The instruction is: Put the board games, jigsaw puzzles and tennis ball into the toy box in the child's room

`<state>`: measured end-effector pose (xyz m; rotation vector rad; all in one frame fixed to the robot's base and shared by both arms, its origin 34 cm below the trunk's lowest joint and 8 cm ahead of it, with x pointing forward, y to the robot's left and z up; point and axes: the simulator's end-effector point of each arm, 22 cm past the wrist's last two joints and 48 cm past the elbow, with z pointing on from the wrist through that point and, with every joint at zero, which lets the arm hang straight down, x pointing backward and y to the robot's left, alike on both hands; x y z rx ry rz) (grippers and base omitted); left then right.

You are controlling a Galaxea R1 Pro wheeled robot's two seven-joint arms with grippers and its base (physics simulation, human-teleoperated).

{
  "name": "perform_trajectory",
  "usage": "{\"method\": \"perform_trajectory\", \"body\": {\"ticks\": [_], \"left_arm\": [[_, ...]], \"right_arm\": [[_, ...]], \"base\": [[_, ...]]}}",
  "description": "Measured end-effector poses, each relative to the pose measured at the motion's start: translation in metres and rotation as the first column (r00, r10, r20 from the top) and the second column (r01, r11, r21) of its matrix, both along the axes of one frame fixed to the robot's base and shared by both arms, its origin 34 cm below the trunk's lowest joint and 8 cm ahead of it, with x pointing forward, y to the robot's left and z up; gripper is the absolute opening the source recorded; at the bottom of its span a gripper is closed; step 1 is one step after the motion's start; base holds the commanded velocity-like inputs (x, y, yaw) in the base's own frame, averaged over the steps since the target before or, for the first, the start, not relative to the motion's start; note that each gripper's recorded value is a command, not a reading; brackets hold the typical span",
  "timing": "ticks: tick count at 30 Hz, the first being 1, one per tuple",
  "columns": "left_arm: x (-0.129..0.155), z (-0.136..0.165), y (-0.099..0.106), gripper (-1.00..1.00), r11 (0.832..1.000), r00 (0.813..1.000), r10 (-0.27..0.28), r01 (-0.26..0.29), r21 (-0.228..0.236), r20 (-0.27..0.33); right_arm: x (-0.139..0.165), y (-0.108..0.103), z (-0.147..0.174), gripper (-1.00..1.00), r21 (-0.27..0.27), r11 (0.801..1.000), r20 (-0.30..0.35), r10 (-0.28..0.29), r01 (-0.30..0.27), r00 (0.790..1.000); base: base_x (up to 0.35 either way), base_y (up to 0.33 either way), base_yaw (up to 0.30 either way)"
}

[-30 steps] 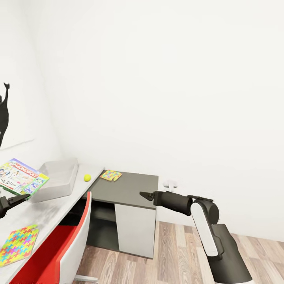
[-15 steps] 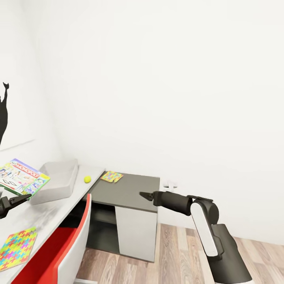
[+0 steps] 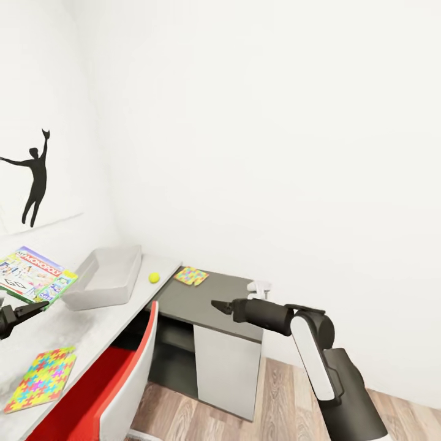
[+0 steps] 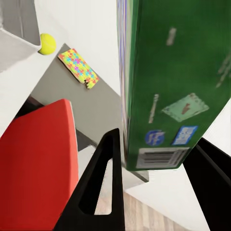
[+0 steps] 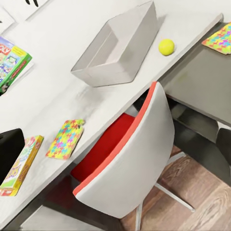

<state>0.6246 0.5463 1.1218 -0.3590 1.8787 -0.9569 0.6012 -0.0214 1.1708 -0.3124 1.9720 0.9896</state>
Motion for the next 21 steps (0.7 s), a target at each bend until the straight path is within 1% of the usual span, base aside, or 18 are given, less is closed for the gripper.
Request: {"method": "perform_trajectory", "body": {"ticks": [5, 7, 16, 21], "left_arm": [[0.0001, 0.0001, -0.0001, -1.00, 1.000, 1.000, 0.000, 0.000, -0.001, 0.001], [0.0001, 0.0002, 0.0000, -1.00, 1.000, 1.000, 0.000, 0.000, -0.001, 0.000], [0.0001, 0.0001, 0.0000, -1.00, 1.000, 1.000, 0.001, -0.001, -0.001, 0.000], [0.0002, -0.0001, -0.0003, -1.00, 1.000, 1.000, 0.001, -0.001, -0.001, 0.000]], "right_arm": [[0.0004, 0.0026, 0.0029, 1.00, 0.003, 1.000, 0.018, 0.002, -0.002, 1.000], [0.0006, 0.0026, 0.0032, 1.00, 0.004, 1.000, 0.020, 0.001, -0.001, 1.000], [0.0005, 0.0025, 0.0037, 1.00, 0.006, 1.000, 0.021, 0.001, -0.001, 1.000], [0.0003, 0.0027, 0.0039, 1.00, 0.007, 1.000, 0.021, 0.002, -0.002, 1.000]], "base": [[0.002, -0.001, 0.208], [0.000, 0.000, 0.117], [0.073, -0.004, 0.007], [0.148, -0.106, 0.000]]}}
